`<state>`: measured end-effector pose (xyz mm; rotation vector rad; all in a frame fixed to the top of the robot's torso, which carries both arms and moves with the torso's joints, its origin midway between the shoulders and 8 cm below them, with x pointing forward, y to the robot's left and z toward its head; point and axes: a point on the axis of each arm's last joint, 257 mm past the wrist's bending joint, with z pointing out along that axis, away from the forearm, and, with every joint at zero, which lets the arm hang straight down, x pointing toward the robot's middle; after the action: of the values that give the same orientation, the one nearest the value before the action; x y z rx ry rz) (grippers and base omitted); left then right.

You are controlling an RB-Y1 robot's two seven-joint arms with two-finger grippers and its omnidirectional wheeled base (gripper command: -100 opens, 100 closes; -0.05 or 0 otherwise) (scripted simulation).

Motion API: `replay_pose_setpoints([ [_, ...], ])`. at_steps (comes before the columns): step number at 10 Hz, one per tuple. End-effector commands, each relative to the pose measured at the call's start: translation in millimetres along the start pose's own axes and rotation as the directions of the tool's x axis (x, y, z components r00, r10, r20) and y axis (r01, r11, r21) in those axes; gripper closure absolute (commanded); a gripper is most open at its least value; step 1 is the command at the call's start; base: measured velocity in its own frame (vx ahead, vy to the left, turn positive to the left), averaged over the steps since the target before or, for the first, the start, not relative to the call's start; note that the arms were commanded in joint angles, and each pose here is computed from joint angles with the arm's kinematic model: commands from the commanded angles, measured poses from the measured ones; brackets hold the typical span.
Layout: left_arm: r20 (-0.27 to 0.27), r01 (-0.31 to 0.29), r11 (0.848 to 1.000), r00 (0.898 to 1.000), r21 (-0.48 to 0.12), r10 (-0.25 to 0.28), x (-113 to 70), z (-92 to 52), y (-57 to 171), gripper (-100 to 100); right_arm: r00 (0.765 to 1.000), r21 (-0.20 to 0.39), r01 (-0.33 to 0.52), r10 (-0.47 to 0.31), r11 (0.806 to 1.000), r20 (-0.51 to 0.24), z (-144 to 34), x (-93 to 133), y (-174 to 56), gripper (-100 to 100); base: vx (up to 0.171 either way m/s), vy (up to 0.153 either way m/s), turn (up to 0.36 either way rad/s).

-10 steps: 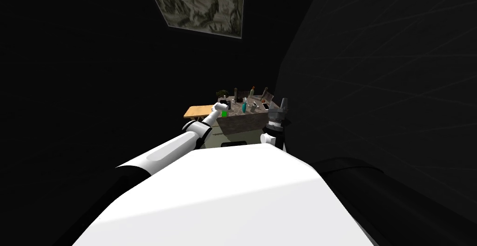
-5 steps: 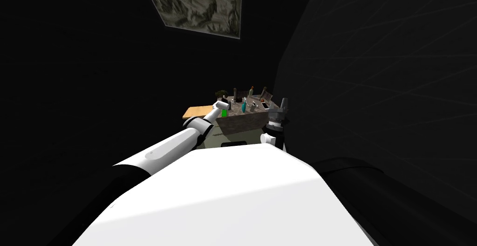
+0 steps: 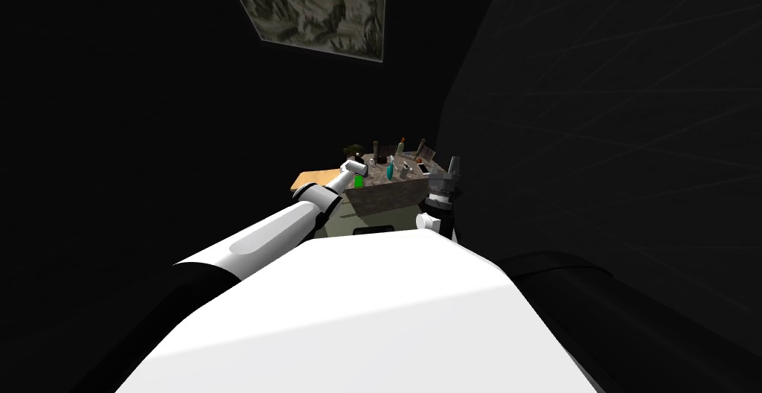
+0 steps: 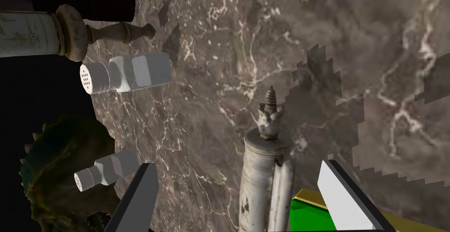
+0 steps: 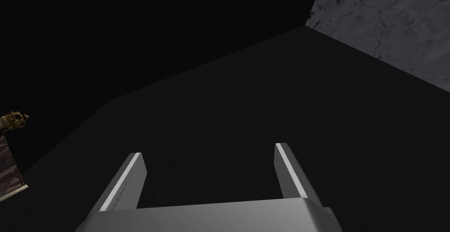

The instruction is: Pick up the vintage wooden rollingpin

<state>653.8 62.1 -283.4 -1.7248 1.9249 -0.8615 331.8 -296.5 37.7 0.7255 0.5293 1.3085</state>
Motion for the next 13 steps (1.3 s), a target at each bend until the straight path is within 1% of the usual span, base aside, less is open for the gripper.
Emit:
replay_pose_setpoints([
  [1,0.016,0.001,1.000,1.000,-0.030,0.000,-4.8,1.3,6.2,-100,1.000,0.000,0.000,0.000,1.000,0.000,0.0,0.0,0.0,0,0.008,0.016,-0.043],
  [3,0.044,0.005,0.997,0.999,-0.081,-0.001,-14.1,2.5,18.8,-100,1.000,0.000,0.000,0.000,1.000,0.000,0.0,0.0,0.0,0,0.028,0.045,-0.066],
  [5,0.064,0.010,0.993,0.998,-0.117,-0.003,-21.5,3.5,29.8,-100,1.000,0.000,0.000,0.000,1.000,0.000,0.0,0.0,0.0,0,0.040,0.049,-0.039],
  [6,0.070,0.012,0.992,0.998,-0.129,-0.003,-24.2,4.0,34.2,-100,1.000,0.000,0.000,0.000,1.000,0.000,0.0,0.0,0.0,0,0.032,0.032,-0.033],
  [8,0.068,0.013,0.992,0.998,-0.127,-0.004,-22.7,3.4,33.2,-100,1.000,0.000,0.000,0.000,1.000,0.000,0.0,0.0,0.0,0,0.015,0.012,-0.009],
  [9,0.067,0.012,0.992,0.998,-0.126,-0.004,-22.7,3.7,33.1,0,1.000,0.000,0.000,0.000,1.000,0.000,0.0,0.0,0.0,0,0.000,0.000,0.000],
  [10,0.069,0.012,0.992,0.998,-0.122,-0.003,-28.4,8.9,41.9,-100,1.000,0.000,0.000,0.000,1.000,0.000,0.0,0.0,0.0,0,0.046,-0.028,-0.029],
  [11,0.070,0.011,0.993,0.998,-0.121,-0.003,-30.0,10.4,44.5,-100,1.000,0.000,0.000,0.000,1.000,0.000,0.0,0.0,0.0,0,0.067,-0.037,-0.013],
  [12,0.070,0.013,0.992,0.998,-0.124,-0.004,-28.7,8.6,43.2,-100,1.000,0.000,0.000,0.000,1.000,0.000,0.0,0.0,0.0,0,0.028,-0.014,0.002],
  [13,0.070,0.012,0.992,0.998,-0.122,-0.004,-28.9,9.0,43.1,100,1.000,0.000,0.000,0.000,1.000,0.000,0.0,0.0,0.0,0,0.000,0.000,0.000],
])
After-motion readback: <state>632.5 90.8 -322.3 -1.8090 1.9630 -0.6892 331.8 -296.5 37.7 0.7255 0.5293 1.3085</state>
